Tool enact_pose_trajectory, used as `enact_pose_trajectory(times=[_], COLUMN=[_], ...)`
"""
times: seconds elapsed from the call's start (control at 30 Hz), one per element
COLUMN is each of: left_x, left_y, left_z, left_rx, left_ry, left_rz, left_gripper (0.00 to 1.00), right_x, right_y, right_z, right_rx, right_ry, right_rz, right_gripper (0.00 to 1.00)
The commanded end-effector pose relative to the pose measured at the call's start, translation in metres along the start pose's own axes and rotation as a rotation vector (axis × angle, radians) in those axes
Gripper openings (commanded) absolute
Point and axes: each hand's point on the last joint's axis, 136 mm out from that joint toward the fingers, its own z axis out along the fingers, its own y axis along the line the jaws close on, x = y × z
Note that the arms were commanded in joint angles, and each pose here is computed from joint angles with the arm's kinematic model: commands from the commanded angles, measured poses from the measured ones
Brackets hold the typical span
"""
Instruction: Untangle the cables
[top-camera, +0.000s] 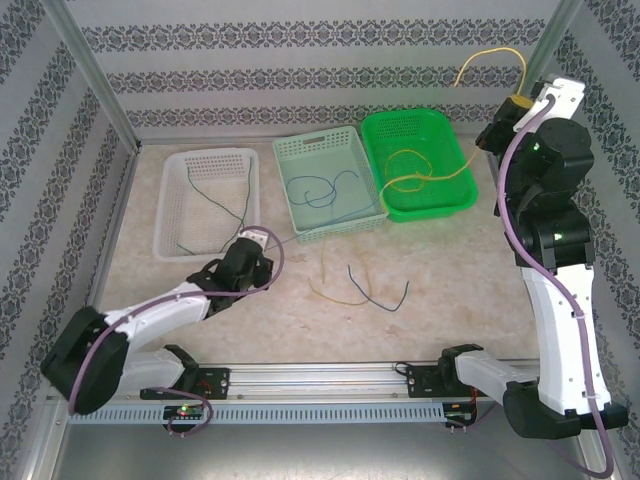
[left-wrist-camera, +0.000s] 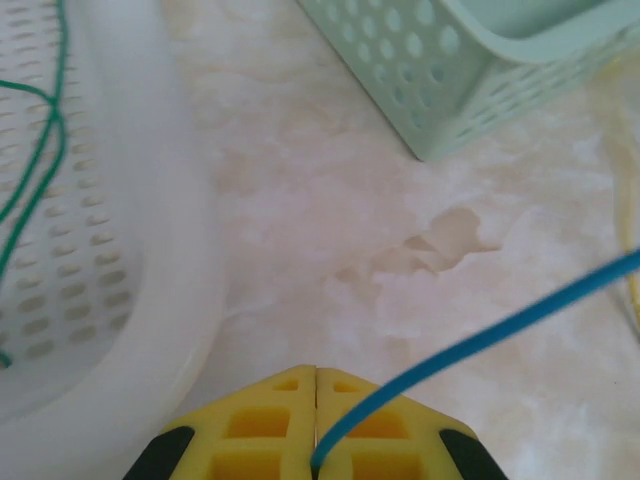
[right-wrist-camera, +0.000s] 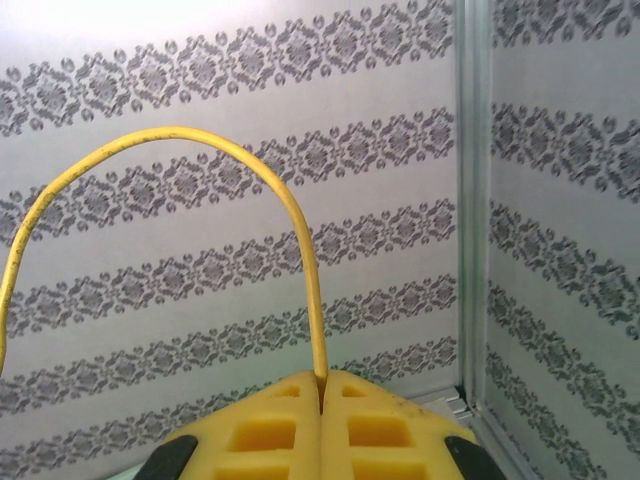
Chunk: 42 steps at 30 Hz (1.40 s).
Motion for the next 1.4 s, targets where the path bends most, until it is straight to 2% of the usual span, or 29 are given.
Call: enact_pose_trajectory(times=[0.0, 0.2, 0.33, 0.57, 0.73, 1.07, 1.37], left_x=[-0.002, -0.004, -0.007, -0.011, -0.023, -0.018, -0.011], left_y=[0.028, 0.048, 0.045, 0.051, 0.041, 0.034, 0.034], left_z=[-0.017, -0.043, -0.055, -0.067, -0.073, -0.067, -0.062], left_rx=[-0.098, -0.145, -0.108, -0.132, -0.072, -0.034, -0.025], left_ry=[-0.031, -0.085, -0.124, -0.142, -0.186, -0.168, -0.163], left_rz=[-0.057, -0.079, -0.088, -0.082, -0.091, -0.099, -0.124], left_gripper=[0.00, 0.00, 0.00, 0.00, 0.00, 0.00, 0.00], right_x=[-0.028, -0.026, -0.018, -0.002, 0.010, 0.077, 0.163], right_y=[-0.012, -0.012, -0.010, -0.009, -0.007, -0.030, -0.032], right_z=[-0.006, -0.001, 0.009, 0.046, 0.079, 0.134, 0.191], right_rx=[0.058, 0.063, 0.066, 0.094, 0.096, 0.198, 0.233], right_ry=[-0.084, -0.070, -0.050, 0.005, 0.035, 0.053, 0.189], right_rz=[-0.002, -0.008, -0.020, -0.053, -0.011, 0.231, 0.217], right_gripper=[0.00, 0.00, 0.00, 0.00, 0.00, 0.00, 0.00])
